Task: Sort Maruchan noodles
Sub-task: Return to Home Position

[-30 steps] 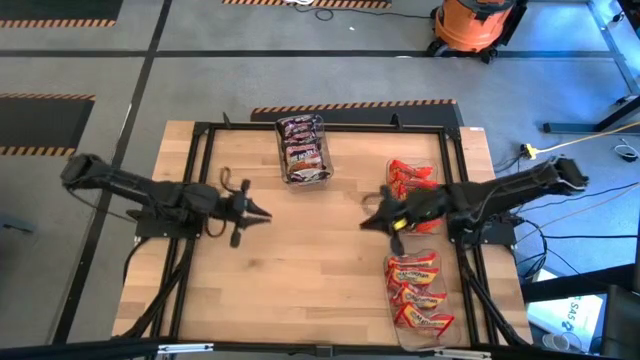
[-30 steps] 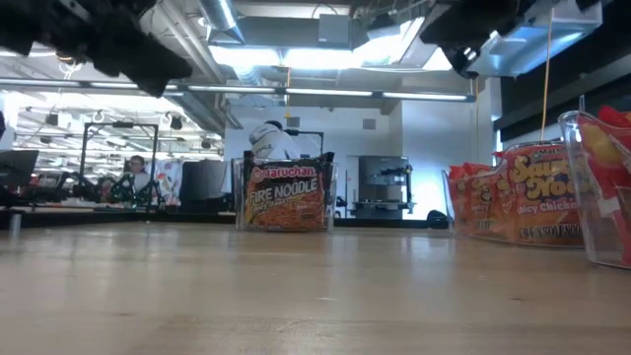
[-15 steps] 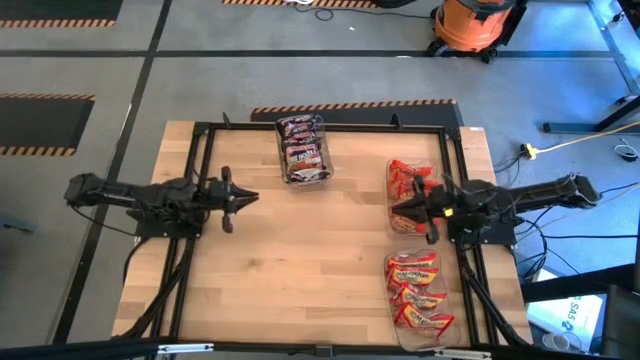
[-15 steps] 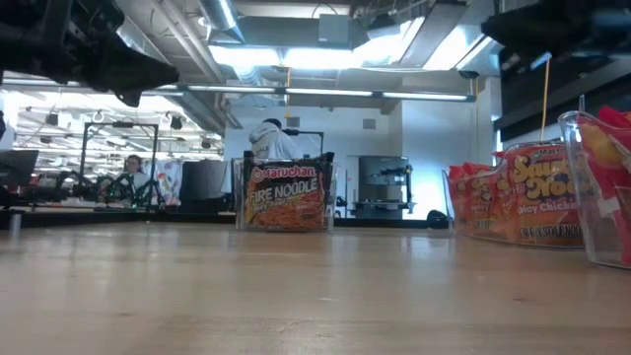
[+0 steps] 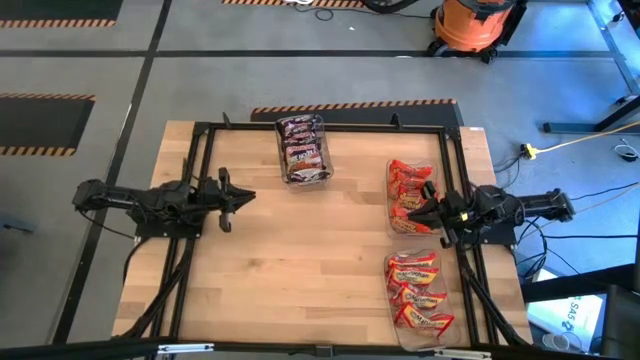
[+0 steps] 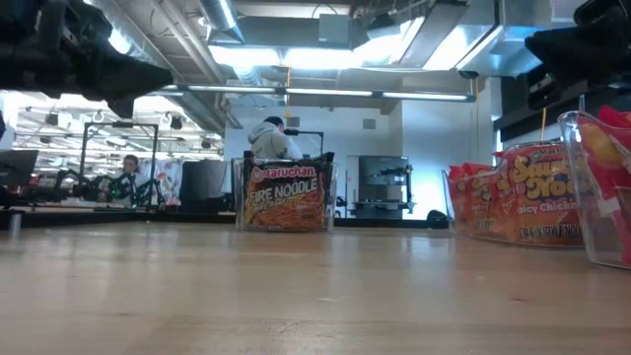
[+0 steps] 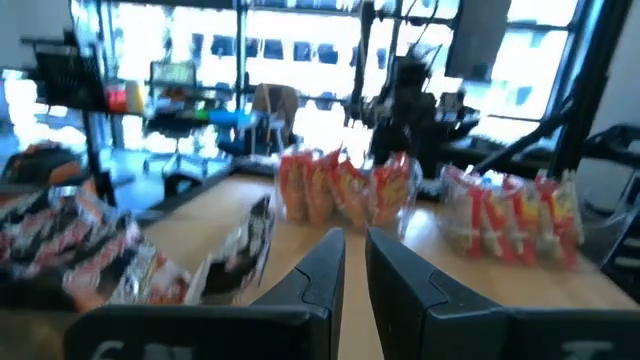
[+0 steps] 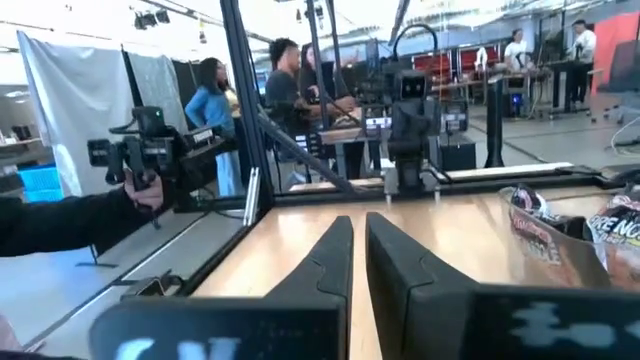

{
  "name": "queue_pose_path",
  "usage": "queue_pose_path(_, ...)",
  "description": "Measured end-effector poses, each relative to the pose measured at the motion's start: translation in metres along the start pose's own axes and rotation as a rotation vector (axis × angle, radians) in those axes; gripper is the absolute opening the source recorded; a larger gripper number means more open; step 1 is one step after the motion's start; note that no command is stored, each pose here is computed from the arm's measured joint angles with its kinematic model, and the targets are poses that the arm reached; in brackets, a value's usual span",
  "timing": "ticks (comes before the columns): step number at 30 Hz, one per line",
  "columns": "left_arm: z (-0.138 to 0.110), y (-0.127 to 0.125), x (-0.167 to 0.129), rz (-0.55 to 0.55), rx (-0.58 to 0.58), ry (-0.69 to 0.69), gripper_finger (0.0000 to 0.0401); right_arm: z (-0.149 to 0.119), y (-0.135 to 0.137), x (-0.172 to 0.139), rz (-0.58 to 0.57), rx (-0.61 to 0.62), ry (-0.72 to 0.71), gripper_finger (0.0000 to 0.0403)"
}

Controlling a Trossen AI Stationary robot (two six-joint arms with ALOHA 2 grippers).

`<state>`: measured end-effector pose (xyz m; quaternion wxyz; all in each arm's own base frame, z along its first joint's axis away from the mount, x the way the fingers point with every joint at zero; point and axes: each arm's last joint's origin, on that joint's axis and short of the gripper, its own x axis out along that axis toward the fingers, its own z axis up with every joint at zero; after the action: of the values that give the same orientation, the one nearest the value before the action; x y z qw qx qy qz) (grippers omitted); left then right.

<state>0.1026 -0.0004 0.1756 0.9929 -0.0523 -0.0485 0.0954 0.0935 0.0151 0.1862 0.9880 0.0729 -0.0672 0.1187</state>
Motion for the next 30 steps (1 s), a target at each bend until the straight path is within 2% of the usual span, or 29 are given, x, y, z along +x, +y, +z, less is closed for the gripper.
queue_pose_path(5,0.000,0.000,-0.005,-0.047,0.050,-0.007,0.0039,-0.003,0.000,0.000,-0.005,0.019,0.043,0.0014)
queue_pose_path(9,-0.002,0.005,-0.006,0.098,0.070,0.024,0.0039,-0.006,0.000,0.000,0.006,0.026,0.075,0.0014)
queue_pose_path(12,-0.001,0.006,-0.006,0.141,0.088,0.033,0.0039,-0.008,-0.001,0.000,0.003,0.027,0.095,0.0014)
queue_pose_path(30,-0.002,0.006,-0.006,0.144,0.089,0.035,0.0039,-0.011,-0.001,0.000,-0.004,0.030,0.131,0.0014)
